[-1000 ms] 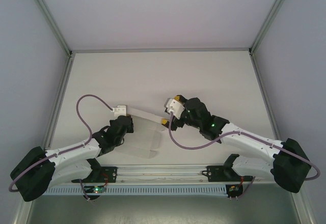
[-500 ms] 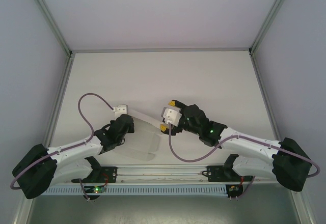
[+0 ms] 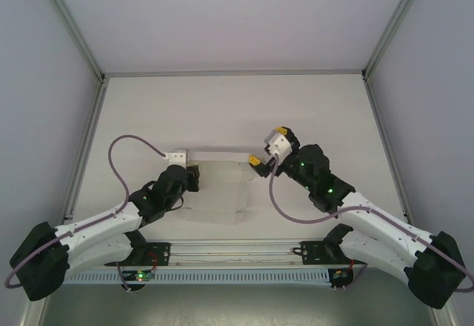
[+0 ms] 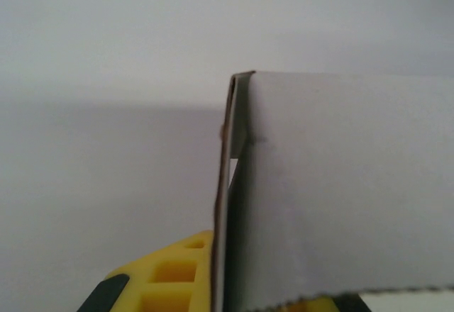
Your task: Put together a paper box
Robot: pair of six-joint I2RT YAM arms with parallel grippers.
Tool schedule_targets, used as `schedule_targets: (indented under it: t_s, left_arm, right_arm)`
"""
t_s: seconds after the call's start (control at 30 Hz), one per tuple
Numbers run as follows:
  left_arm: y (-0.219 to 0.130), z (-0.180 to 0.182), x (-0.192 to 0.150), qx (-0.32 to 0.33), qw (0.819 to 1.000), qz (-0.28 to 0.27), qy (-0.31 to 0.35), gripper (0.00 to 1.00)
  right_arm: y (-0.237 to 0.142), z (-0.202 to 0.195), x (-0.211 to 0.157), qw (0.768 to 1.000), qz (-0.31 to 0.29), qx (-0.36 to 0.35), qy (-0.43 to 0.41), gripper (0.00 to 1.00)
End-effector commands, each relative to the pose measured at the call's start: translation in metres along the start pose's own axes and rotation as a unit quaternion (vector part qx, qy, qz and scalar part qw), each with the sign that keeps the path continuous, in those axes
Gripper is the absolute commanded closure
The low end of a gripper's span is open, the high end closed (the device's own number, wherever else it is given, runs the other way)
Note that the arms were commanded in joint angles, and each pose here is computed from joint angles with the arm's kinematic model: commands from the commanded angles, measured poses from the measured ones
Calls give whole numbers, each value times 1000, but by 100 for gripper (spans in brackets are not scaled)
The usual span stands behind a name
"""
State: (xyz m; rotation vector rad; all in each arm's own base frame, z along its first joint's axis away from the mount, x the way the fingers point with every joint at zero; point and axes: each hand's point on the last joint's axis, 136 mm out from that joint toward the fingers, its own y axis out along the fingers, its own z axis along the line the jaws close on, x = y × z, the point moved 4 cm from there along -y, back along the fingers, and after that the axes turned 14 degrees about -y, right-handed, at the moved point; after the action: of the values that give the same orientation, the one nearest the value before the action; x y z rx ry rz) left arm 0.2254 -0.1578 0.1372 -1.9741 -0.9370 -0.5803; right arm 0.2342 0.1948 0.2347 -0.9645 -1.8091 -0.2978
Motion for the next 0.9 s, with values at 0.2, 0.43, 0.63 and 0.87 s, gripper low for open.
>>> schedule_targets:
  t_s: [0.2,0.43,0.63,0.87]
  left_arm:
    - [-26,-46,12,-160,987,-20,17,100]
    - [-26,-41,8,-149,988,-15,24,100]
    - [-29,-47,9,-173,984,-14,31,100]
    - [-27,-42,11,-144,989,-15,24,100]
  right_arm:
    - [-3,6,-25,993,-18,59,103,2]
    - [-6,-20,-17,980,-48,94,169,2]
    - [12,-7,-24,965,-23,175,194,2]
    - [26,-1,-23,960,-17,198,199,2]
